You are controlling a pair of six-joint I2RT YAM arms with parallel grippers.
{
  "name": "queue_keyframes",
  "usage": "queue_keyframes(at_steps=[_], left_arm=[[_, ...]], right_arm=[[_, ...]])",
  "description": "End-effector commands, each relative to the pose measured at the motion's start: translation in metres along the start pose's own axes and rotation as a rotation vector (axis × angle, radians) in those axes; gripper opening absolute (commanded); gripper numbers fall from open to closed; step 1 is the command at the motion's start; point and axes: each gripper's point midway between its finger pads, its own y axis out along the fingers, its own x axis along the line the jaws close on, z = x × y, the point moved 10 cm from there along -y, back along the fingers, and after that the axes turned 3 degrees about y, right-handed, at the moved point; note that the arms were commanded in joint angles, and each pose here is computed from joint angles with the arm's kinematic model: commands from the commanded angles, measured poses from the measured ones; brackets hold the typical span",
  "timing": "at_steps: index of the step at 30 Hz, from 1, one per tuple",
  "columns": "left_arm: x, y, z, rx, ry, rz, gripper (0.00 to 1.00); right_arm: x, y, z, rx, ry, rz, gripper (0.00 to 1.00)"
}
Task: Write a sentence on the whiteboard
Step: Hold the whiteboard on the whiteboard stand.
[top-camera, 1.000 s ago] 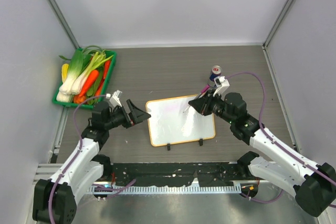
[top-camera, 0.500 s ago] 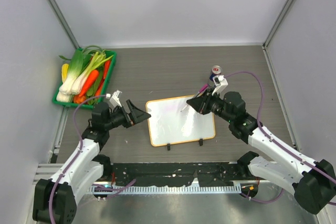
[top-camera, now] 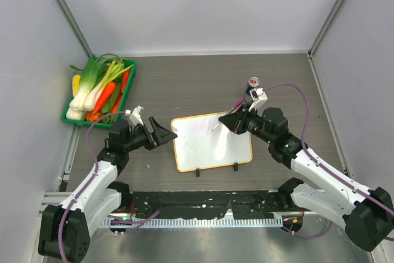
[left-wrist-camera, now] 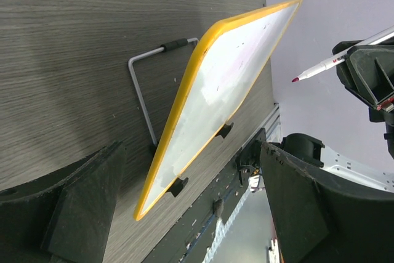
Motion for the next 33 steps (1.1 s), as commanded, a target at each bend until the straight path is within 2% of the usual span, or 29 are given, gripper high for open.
queue_keyframes(at_steps=[1,33], left_arm=[[-0.002,0.001,-0.004,-0.007,0.019,0.032,0.93],[0.009,0.007,0.002,0.043,-0.005,0.014,0.89]], right_arm=[[0.007,-0.003,-0.011,-0.065,-0.012,-0.033,0.01],[0.003,0.009,-0.005,-0.045,-0.009,-0.066,0.01]])
